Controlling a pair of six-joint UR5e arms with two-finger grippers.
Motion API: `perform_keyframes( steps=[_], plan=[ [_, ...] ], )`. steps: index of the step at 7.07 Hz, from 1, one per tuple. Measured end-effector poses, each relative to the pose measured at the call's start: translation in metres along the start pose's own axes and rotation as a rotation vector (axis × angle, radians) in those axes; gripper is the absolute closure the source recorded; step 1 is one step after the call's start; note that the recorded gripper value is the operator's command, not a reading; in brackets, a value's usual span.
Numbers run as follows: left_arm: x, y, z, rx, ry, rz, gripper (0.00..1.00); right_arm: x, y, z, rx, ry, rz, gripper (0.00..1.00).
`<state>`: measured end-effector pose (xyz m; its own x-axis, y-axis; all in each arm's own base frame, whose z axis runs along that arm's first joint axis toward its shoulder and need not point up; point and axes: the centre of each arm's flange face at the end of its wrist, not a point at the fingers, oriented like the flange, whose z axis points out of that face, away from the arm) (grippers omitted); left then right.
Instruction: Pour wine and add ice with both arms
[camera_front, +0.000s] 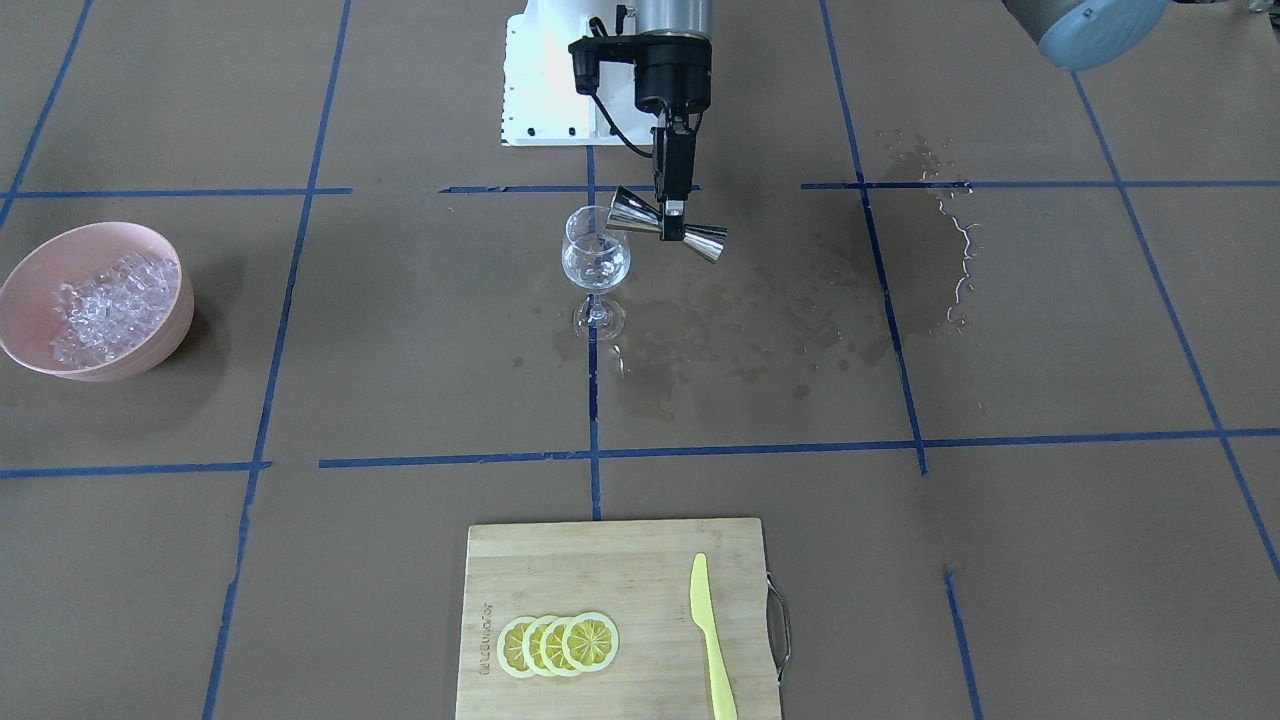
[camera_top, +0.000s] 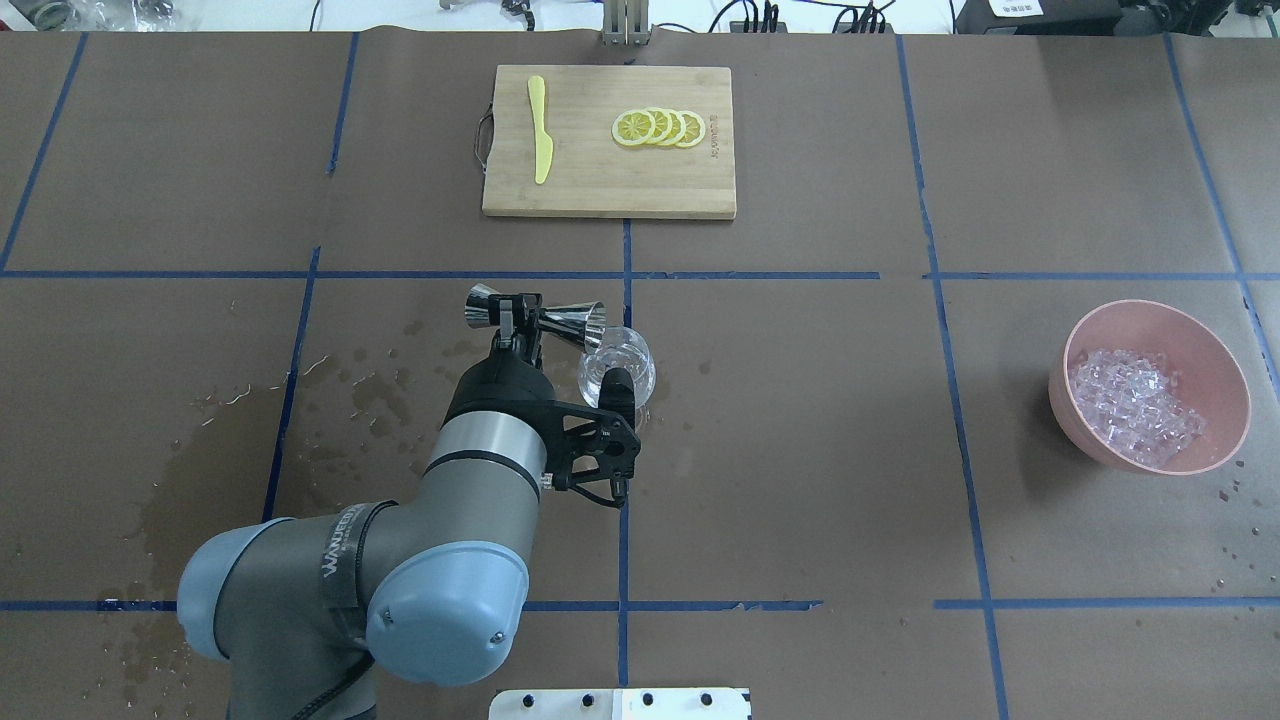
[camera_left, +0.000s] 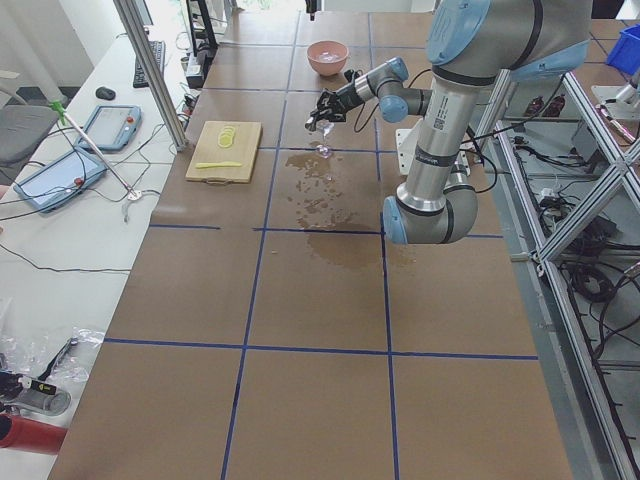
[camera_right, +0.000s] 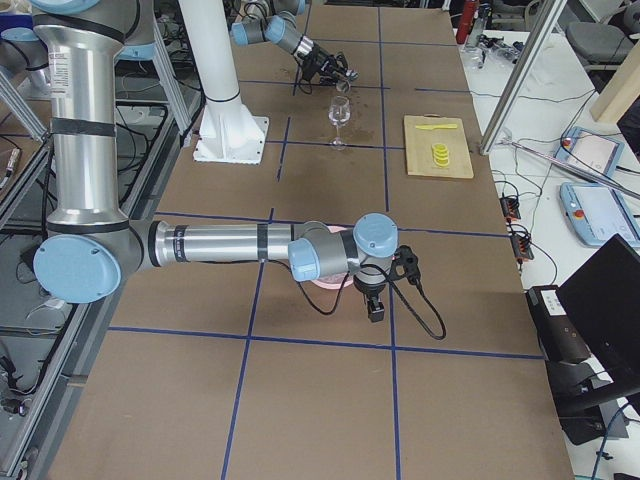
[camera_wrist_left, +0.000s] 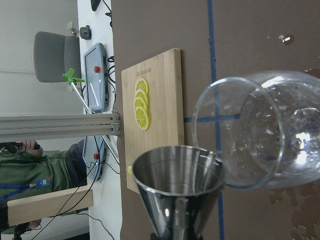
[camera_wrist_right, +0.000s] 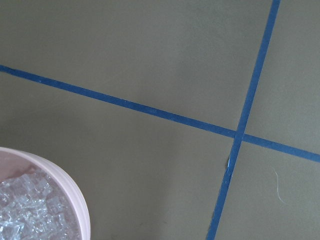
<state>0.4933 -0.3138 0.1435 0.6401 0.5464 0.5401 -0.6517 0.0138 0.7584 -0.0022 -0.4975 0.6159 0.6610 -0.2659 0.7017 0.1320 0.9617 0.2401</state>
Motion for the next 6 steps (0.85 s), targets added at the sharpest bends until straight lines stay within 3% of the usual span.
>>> perform_keyframes(
  steps=[4,6],
  plan=[
    [0.01,0.08,0.002,0.005,-0.007,-0.126,1.0,0.0,-0.003,0.0,0.001,0.0,-0.003,0.0],
    [0.025,0.144,0.006,0.02,-0.008,-0.217,1.0,0.0,-0.003,0.0,0.001,0.001,-0.002,0.0]
  ],
)
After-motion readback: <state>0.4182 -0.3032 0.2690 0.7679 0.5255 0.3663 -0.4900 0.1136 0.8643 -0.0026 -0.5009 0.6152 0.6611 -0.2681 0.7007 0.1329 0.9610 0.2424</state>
